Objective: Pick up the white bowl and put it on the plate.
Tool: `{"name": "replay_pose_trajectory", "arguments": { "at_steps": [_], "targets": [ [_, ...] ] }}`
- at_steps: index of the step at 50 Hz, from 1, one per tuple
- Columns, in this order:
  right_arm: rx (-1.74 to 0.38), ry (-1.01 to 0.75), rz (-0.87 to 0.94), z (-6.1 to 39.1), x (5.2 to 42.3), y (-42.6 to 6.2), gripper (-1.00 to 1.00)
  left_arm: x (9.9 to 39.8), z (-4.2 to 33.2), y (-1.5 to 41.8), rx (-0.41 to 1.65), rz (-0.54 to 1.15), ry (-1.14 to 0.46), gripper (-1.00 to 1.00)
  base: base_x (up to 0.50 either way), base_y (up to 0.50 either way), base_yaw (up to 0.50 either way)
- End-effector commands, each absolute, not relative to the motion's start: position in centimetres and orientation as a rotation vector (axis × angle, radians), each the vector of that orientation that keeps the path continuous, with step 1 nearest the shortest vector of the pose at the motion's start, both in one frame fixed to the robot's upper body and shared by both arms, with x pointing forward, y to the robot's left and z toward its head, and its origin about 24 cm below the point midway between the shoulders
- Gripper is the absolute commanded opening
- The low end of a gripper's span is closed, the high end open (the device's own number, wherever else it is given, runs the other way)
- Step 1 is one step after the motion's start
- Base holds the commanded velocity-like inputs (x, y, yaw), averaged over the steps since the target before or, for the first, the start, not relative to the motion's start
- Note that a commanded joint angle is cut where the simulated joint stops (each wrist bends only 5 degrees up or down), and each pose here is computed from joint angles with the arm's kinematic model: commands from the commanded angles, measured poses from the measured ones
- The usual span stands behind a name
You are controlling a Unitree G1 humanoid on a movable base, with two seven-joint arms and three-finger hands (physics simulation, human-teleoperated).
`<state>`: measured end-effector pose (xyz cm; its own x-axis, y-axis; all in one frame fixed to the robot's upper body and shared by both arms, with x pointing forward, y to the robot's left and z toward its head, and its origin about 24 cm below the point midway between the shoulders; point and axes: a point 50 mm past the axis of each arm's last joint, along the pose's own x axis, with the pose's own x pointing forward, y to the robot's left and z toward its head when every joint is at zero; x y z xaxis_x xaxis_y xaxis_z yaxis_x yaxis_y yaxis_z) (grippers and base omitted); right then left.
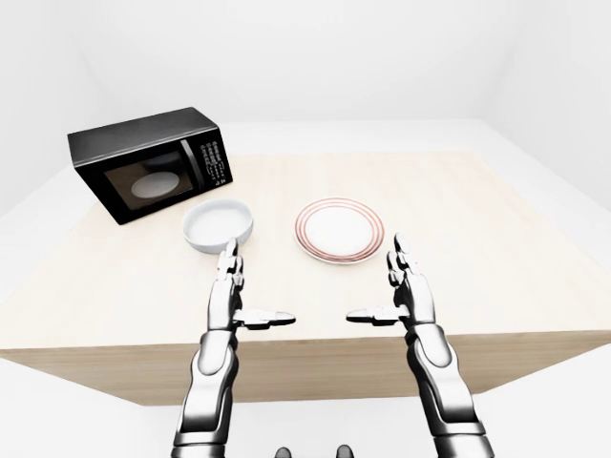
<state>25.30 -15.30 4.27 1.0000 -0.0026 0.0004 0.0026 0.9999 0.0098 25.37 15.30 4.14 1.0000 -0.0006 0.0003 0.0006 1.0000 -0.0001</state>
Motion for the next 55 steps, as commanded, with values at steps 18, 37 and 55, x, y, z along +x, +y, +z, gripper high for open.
{"name": "replay_pose_trajectory", "arguments": {
  "at_steps": [18,37,55],
  "targets": [
    [-0.011,-0.022,-0.014,4.84,24.87,-15.66,1.00,25.43,4.08,15.99,0.001,-0.002,-0.004,1.00,0.00,0.01,0.00],
    [-0.018,-0.025,-0.013,5.00,24.89,-15.63,1.00,25.39,4.13,15.98,0.001,-0.002,-0.005,1.00,0.00,0.36,0.00],
    [-0.019,-0.023,-0.009,4.85,24.90,-15.50,1.00,25.39,4.13,15.98,0.001,-0.002,-0.004,1.00,0.00,0.38,0.00]
  ]
}}
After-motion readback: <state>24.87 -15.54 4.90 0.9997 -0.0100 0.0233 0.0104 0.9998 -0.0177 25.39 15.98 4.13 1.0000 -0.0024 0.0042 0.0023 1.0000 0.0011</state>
